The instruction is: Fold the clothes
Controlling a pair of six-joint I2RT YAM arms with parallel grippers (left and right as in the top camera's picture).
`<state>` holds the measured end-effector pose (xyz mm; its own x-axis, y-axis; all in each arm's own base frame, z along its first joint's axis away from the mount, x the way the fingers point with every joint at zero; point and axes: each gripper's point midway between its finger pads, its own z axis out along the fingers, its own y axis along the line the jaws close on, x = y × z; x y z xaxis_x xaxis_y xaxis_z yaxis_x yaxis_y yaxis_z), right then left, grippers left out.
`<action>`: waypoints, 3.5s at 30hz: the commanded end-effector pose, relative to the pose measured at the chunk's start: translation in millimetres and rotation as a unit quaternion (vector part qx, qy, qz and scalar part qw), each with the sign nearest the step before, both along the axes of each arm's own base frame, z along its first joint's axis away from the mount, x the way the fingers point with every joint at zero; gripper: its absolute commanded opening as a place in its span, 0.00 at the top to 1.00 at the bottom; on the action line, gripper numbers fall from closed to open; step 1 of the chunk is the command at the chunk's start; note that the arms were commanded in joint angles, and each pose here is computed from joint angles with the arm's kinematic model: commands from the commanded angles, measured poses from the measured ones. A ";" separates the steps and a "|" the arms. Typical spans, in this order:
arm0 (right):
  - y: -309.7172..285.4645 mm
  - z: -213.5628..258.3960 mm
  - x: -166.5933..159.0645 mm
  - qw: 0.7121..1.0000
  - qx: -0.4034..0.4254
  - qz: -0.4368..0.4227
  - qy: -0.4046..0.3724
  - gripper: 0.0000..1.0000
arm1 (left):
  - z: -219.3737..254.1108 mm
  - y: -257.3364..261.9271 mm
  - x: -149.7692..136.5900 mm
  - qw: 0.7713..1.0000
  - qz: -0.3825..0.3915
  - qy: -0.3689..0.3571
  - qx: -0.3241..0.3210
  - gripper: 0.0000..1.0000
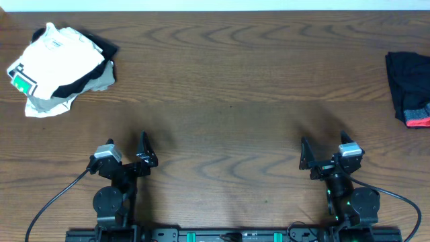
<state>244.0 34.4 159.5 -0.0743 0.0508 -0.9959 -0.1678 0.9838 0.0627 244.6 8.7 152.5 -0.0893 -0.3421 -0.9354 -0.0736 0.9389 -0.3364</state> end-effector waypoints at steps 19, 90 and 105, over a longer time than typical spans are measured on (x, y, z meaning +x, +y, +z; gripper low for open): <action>-2.5 -0.5 0.1 1.000 -0.006 -0.006 -0.001 0.01 | -15.9 5.1 -1.1 1.000 0.014 0.024 0.012 0.02; 73.4 73.1 -39.9 0.947 0.192 0.250 -0.068 0.01 | -15.9 5.1 -1.1 1.000 0.015 0.024 0.012 0.02; -39.0 147.7 -4.4 0.988 0.089 -0.120 0.037 0.01 | -15.9 5.1 -1.1 1.000 0.015 0.024 0.012 0.02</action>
